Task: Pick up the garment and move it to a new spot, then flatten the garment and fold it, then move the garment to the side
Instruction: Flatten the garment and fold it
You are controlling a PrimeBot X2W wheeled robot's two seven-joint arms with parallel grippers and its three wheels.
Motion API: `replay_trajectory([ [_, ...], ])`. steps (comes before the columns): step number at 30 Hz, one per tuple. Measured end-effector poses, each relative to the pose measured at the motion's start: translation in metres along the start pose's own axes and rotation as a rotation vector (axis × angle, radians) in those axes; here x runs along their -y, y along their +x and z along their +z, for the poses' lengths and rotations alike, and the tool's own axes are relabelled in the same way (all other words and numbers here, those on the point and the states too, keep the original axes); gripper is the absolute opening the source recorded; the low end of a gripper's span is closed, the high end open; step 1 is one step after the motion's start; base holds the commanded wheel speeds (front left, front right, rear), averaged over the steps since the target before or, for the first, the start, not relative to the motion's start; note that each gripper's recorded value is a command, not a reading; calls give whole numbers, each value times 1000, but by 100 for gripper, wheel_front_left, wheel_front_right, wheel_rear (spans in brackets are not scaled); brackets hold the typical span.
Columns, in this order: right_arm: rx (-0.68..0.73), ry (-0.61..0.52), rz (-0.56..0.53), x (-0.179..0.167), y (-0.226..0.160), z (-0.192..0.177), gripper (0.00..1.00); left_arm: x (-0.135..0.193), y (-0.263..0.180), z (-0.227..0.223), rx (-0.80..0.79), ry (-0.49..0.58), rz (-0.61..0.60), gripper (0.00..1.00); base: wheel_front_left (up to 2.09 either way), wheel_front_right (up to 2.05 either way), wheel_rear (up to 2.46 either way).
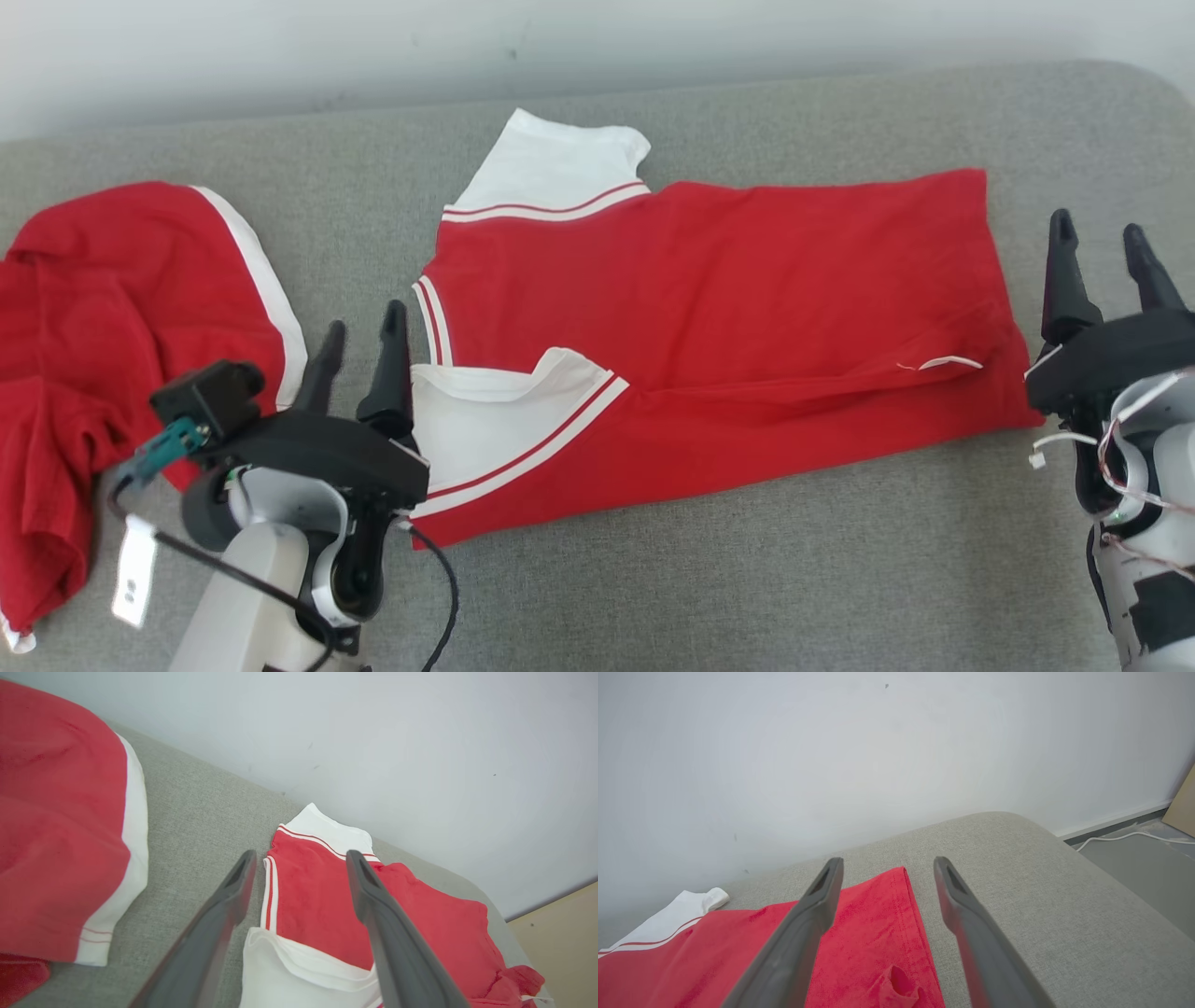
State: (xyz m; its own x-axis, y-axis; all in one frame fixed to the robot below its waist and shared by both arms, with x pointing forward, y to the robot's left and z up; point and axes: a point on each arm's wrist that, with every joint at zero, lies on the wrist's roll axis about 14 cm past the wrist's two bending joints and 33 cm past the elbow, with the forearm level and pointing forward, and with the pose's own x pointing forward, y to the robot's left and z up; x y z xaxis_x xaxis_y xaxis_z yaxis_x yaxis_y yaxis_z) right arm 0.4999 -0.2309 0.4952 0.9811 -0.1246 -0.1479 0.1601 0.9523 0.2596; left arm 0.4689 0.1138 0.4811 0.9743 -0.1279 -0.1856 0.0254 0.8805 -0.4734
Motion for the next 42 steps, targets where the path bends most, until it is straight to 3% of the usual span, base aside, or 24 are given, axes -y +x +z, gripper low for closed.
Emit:
replay_trajectory([
  [8, 178, -71, 11, -1, -38, 20, 100, -4, -28, 29, 208, 231, -12, 100, 0, 0, 0],
  [14, 204, -111, 44, -9, -71, 10, 100, -17, -56, 19, 226, 323, 22, 100, 0, 0, 0],
  [18, 201, -104, 61, -17, -90, 3, 100, -31, -77, 14, 225, 331, 66, 100, 0, 0, 0],
  [26, 219, -112, 65, -13, -119, 3, 100, -11, -104, 12, 257, 362, 15, 100, 0, 0, 0],
  [42, 231, -106, 58, -13, -120, 3, 100, -2, -110, 5, 249, 380, -20, 100, 0, 0, 0],
])
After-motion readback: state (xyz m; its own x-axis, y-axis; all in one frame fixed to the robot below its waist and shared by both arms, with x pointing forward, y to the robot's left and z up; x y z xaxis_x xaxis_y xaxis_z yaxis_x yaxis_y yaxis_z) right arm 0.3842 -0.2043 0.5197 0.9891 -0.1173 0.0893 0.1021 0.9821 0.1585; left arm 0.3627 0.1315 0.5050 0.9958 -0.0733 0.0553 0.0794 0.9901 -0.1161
